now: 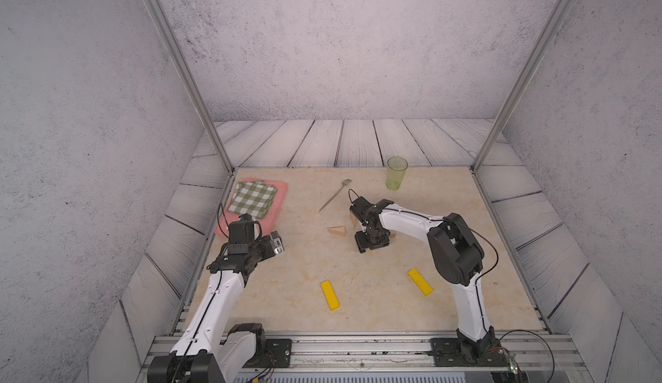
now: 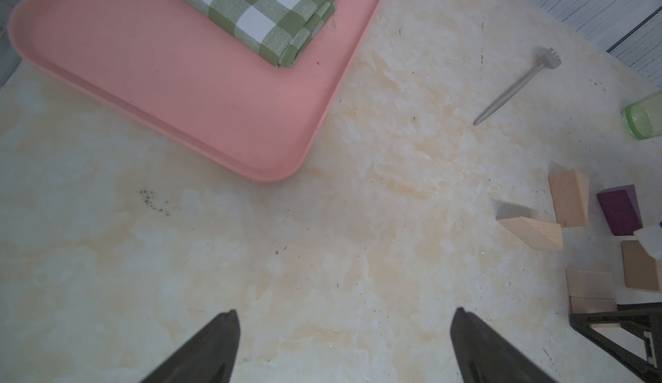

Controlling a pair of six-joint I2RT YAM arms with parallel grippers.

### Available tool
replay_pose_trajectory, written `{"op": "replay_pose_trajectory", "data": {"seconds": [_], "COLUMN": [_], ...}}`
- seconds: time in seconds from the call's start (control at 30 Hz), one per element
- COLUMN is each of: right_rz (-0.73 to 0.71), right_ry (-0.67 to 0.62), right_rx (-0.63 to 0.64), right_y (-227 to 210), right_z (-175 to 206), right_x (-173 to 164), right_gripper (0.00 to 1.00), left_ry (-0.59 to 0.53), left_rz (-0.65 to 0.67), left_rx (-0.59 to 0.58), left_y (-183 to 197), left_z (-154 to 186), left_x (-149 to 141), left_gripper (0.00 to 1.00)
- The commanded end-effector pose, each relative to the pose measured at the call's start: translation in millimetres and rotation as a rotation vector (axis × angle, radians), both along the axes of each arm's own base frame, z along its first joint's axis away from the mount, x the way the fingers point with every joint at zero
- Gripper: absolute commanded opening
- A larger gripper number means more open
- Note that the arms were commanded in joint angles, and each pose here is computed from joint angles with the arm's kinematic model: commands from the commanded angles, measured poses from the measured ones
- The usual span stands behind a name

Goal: Assemble a small pinwheel with building blocks
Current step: Assemble the building block at the center of the board.

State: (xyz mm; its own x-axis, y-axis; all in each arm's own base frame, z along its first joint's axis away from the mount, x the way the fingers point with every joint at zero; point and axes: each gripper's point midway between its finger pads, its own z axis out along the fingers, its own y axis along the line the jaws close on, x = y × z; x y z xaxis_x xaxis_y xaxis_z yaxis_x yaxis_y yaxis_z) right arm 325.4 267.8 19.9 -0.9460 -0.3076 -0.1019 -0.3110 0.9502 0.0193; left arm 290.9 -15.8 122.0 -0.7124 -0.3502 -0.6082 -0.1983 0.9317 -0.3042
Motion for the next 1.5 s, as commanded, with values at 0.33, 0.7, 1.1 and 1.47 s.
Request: {"op": "replay_pose_trajectory", "data": {"seconds": [0.33,0.7,1.1,1.47], "right_rz": [-0.012,-0.036,-0.031,-0.024], "right_ry": [0.055,0.052,0.021,-0.065], "right_rx": [-0.063,-0.070,-0.029,0.032], "right_y": [-7,-8,-1,1], "right_z": [-20,-20,3,58], "right_x": [-6,-6,0,5], "right_gripper": [0.63,0.71,0.79,0.82], "left_ry": [-0.009,-0.013,-0.015,-0.014], "left_rz": [0.004,0.003,0.002,0.006], "left_rx": [-0.002,-0.003,-0.002,-0.001], "left_y": [-1,-1,-1,0], "left_z": [4,5,5,5], "left_x": [1,1,1,1], "left_gripper": [0.98,0.98,0.98,0.98]}}
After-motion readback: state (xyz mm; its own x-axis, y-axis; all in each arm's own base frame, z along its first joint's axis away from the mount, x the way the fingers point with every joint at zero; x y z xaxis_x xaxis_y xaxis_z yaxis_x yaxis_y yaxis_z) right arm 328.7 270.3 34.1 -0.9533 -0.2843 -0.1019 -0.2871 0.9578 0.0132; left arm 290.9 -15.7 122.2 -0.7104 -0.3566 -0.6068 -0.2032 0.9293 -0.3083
